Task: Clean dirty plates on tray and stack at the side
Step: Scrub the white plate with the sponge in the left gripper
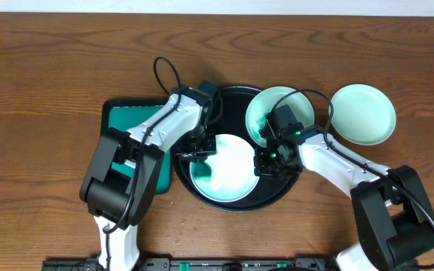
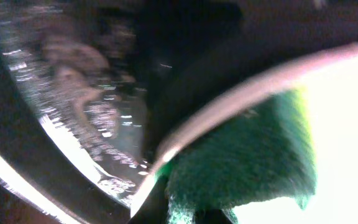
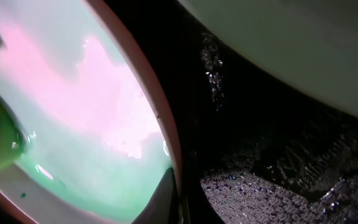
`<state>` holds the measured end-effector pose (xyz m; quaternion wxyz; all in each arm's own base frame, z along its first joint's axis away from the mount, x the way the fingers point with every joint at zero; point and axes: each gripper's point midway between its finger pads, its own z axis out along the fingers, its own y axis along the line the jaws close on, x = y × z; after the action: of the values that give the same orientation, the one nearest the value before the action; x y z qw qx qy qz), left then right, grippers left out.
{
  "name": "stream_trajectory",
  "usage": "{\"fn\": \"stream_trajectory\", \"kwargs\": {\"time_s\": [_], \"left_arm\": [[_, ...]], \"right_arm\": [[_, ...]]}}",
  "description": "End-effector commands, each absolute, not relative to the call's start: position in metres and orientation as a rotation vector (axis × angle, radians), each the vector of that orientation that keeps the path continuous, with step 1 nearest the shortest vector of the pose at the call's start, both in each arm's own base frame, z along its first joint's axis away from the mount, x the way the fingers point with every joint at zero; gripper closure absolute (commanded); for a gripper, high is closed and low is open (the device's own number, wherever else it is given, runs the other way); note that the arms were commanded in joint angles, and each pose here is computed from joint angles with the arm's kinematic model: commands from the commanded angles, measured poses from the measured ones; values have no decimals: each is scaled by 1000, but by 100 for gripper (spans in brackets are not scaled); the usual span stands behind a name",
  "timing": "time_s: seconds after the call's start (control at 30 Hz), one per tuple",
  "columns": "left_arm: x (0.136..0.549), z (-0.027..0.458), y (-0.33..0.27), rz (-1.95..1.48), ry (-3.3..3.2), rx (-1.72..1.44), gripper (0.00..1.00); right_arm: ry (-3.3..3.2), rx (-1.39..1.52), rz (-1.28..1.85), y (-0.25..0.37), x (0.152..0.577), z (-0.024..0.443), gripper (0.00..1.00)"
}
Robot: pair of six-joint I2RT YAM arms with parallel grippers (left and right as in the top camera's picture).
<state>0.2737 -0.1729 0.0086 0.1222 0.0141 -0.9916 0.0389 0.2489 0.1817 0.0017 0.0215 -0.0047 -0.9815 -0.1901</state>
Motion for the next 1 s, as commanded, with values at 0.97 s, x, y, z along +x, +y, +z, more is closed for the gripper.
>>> {"fn": "stream_trajectory", "kwargs": {"time_s": [0.97], "left_arm": [[281,3,-300,962,-2771,-243,93]], "right_arm": [[-3006,-23,-421,161,231,-13,99]]}}
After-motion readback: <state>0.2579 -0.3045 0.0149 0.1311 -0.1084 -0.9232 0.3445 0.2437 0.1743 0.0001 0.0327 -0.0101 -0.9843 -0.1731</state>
